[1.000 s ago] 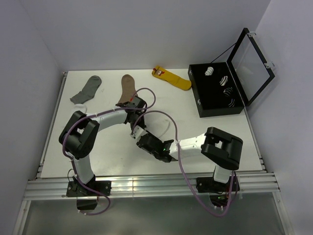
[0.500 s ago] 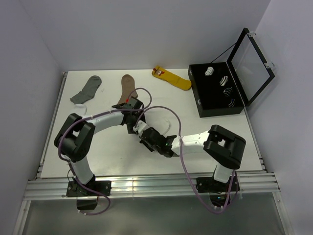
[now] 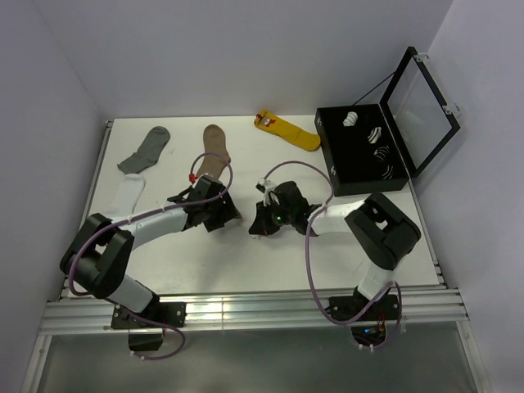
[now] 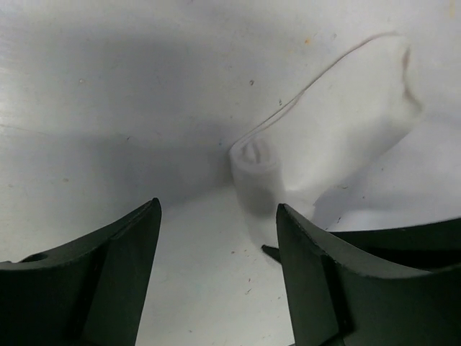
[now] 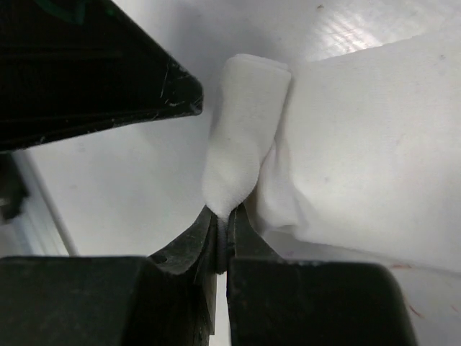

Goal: Roll the socks
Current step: Roll the sock at the center of the board.

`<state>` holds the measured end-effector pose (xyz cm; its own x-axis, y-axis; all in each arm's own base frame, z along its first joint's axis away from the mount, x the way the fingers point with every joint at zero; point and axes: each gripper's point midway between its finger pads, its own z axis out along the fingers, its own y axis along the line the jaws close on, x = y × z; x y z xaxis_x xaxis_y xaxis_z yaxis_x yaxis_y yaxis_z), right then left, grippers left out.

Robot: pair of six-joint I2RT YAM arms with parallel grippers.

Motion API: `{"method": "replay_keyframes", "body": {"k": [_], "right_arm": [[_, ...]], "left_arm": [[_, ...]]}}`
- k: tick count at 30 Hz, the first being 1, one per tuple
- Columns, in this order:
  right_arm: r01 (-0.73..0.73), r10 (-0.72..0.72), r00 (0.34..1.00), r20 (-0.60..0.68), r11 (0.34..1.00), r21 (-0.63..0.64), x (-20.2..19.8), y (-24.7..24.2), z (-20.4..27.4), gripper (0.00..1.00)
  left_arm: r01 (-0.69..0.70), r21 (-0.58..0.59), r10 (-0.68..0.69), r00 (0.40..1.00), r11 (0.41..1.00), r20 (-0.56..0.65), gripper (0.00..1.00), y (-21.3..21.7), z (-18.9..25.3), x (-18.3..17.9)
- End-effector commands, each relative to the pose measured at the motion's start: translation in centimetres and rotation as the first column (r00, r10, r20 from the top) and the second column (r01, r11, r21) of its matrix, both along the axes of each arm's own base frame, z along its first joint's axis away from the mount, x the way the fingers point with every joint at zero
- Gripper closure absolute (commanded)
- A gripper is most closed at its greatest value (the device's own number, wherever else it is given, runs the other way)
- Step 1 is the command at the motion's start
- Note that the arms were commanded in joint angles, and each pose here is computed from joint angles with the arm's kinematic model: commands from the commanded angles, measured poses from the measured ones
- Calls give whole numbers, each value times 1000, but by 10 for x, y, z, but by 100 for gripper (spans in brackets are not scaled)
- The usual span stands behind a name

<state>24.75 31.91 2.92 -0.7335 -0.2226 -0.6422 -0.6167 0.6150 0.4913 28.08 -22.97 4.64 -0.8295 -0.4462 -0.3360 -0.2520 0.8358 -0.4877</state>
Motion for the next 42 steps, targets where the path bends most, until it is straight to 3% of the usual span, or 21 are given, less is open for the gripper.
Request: {"method": "replay_keyframes", "body": {"k": [1, 10, 19, 26, 37, 42], "right_arm": [[-77, 115, 980, -164, 972, 221, -19, 12, 13, 100], [-19, 123, 949, -289, 941, 337, -7, -1, 11, 100], [9, 97, 932, -348, 957, 291, 5, -5, 0, 100], [7, 93, 927, -364, 965, 263, 10, -3, -4, 100], [3, 71, 928, -365, 980, 199, 23, -3, 1, 98], [18, 25, 965, -260, 987, 159, 31, -10, 18, 78]], "left_arm": [[-31, -74, 38, 995, 997, 97, 30, -11, 21, 18], [-29, -83, 37, 995, 996, 98, 30, -16, 13, 21], [-36, -59, 39, 998, 998, 48, 32, -20, -7, 21], [-35, -30, 36, 999, 999, 15, 40, -20, -20, 17], [-80, 33, 81, 996, 996, -32, 65, -6, -36, 5], [-92, 55, 95, 994, 994, -57, 88, -2, -41, 2]]}}
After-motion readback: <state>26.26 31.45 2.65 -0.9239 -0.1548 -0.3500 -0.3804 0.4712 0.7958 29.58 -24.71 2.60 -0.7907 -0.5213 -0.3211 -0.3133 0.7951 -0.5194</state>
